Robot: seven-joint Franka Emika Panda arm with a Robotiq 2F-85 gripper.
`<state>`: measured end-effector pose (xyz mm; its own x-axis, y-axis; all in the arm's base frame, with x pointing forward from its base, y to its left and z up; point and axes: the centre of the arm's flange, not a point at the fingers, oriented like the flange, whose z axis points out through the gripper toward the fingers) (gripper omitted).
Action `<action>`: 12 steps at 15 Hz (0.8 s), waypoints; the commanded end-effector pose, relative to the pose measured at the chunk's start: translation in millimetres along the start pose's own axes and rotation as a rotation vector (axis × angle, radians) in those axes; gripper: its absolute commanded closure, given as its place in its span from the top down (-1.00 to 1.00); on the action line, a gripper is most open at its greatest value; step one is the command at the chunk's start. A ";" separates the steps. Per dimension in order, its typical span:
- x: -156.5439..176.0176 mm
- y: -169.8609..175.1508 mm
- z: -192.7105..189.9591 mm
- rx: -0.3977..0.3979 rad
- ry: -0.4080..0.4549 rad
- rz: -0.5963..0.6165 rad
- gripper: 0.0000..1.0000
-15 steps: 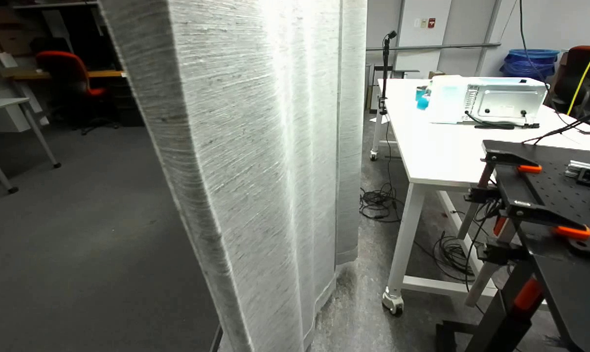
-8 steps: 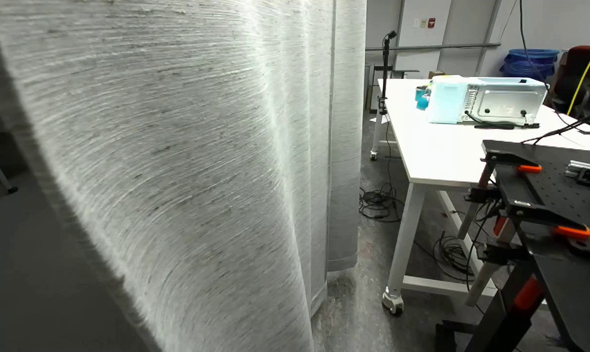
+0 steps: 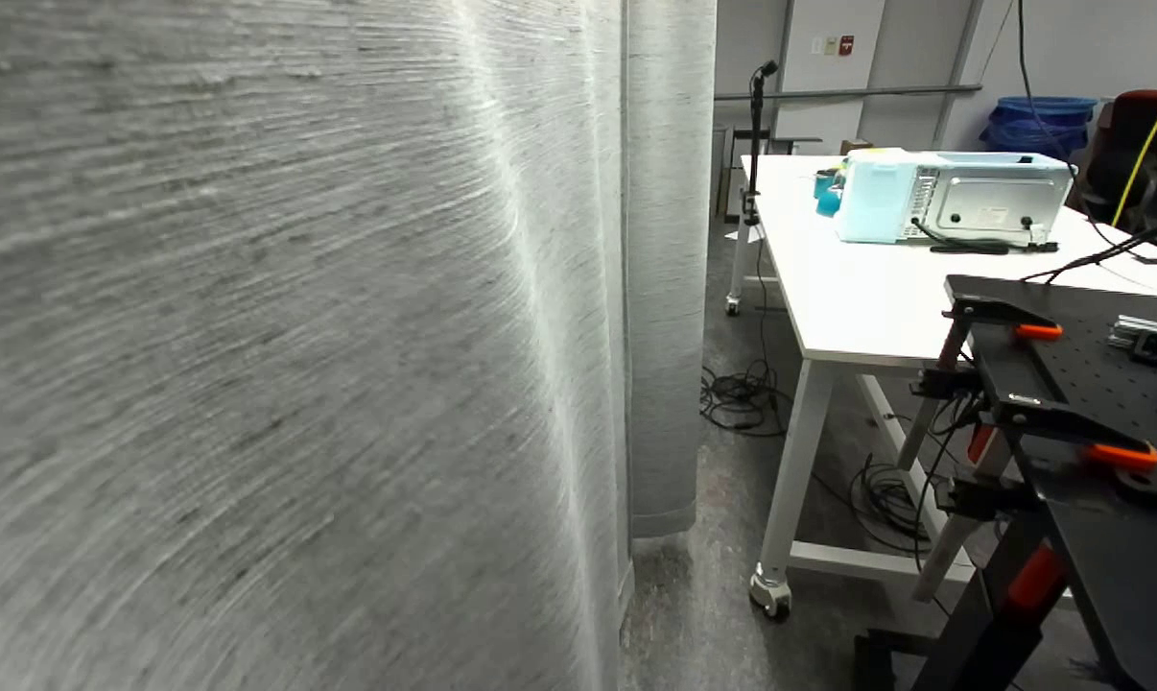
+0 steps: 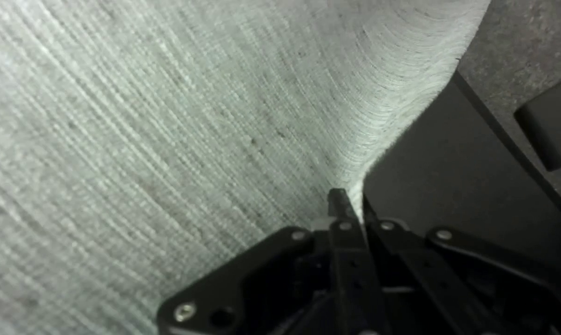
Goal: Pull the grey curtain to the left.
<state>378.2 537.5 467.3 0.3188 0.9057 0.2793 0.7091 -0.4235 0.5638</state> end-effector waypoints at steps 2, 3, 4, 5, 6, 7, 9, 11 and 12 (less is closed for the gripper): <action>27.1 -70.5 31.2 0.029 -0.061 -0.119 -0.99; 28.4 -72.8 27.5 0.025 -0.072 -0.124 -0.99; 29.8 -75.0 26.7 0.023 -0.083 -0.127 -0.99; 30.6 -76.2 25.9 0.022 -0.092 -0.133 -0.99; 31.6 -76.8 25.3 0.021 -0.098 -0.143 -0.99; 32.5 -77.0 25.2 0.022 -0.098 -0.157 -0.99; 35.7 -76.5 26.7 0.025 -0.083 -0.196 -0.99; 38.8 -76.7 28.4 0.042 -0.062 -0.244 -0.99; 38.7 -82.1 33.3 0.059 -0.058 -0.270 -0.99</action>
<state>355.2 573.4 465.7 0.2383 0.9609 0.1407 0.7270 -0.2726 0.6303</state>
